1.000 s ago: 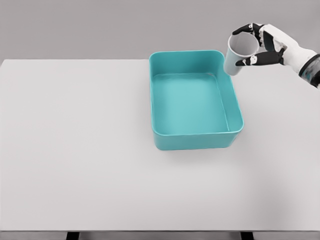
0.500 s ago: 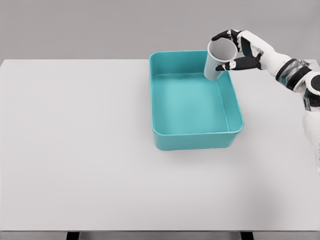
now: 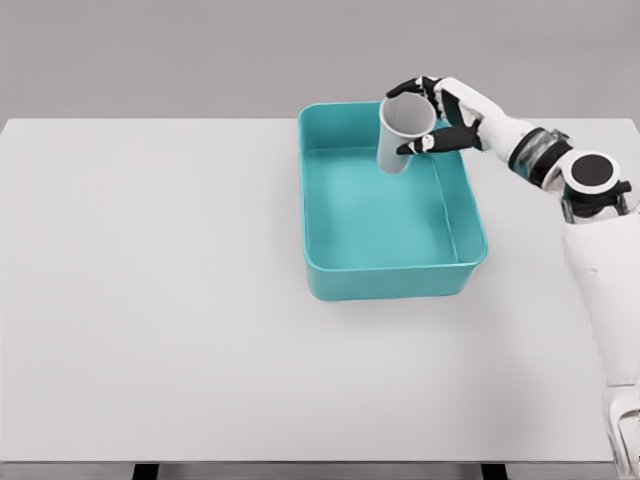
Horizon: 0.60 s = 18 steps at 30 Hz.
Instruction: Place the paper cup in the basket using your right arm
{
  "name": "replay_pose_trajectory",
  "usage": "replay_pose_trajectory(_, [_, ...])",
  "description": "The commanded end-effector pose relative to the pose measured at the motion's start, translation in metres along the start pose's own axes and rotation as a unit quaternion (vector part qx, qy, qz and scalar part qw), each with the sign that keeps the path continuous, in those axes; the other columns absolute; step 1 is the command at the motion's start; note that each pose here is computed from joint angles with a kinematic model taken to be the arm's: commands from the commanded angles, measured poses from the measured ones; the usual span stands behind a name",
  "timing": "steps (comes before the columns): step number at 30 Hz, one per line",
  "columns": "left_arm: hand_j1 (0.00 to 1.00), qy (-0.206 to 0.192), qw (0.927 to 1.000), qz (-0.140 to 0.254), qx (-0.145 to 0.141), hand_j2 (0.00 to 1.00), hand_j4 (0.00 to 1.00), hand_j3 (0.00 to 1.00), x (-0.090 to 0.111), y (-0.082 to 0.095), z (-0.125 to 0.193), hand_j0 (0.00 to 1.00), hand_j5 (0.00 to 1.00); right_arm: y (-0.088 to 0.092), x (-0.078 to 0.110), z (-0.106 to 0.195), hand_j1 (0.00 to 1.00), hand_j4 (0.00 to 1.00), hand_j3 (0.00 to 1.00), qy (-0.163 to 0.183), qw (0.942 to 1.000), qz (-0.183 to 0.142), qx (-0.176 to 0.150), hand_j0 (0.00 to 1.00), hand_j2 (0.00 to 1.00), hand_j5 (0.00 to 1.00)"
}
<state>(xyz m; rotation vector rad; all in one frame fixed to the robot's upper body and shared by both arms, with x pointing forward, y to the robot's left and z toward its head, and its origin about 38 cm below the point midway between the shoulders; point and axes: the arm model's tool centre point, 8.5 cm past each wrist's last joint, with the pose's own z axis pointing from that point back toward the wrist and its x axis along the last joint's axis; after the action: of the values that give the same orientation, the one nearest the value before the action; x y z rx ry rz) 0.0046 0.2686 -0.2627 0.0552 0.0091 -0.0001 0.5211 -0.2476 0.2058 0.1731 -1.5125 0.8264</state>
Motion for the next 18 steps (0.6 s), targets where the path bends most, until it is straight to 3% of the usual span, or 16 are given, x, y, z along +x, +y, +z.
replay_pose_trajectory(1, [1.00,0.000,1.0000,0.000,0.000,1.00,1.00,1.00,0.000,0.000,0.000,1.00,1.00,0.010,-0.007,-0.009,0.62,0.62,0.62,0.008,0.9999,-0.008,0.007,0.62,0.62,0.62])
replay_pose_trajectory(12, [1.00,0.000,1.0000,0.000,0.000,1.00,1.00,1.00,0.000,0.000,0.000,1.00,1.00,0.020,-0.020,-0.019,0.62,0.62,0.62,0.023,0.9995,-0.013,0.017,0.62,0.62,0.62])
replay_pose_trajectory(18, [1.00,0.000,1.0000,0.000,0.000,1.00,1.00,1.00,0.000,0.000,0.000,1.00,1.00,0.021,-0.016,-0.032,0.62,0.62,0.62,0.036,0.9989,-0.006,0.030,0.62,0.62,0.62])
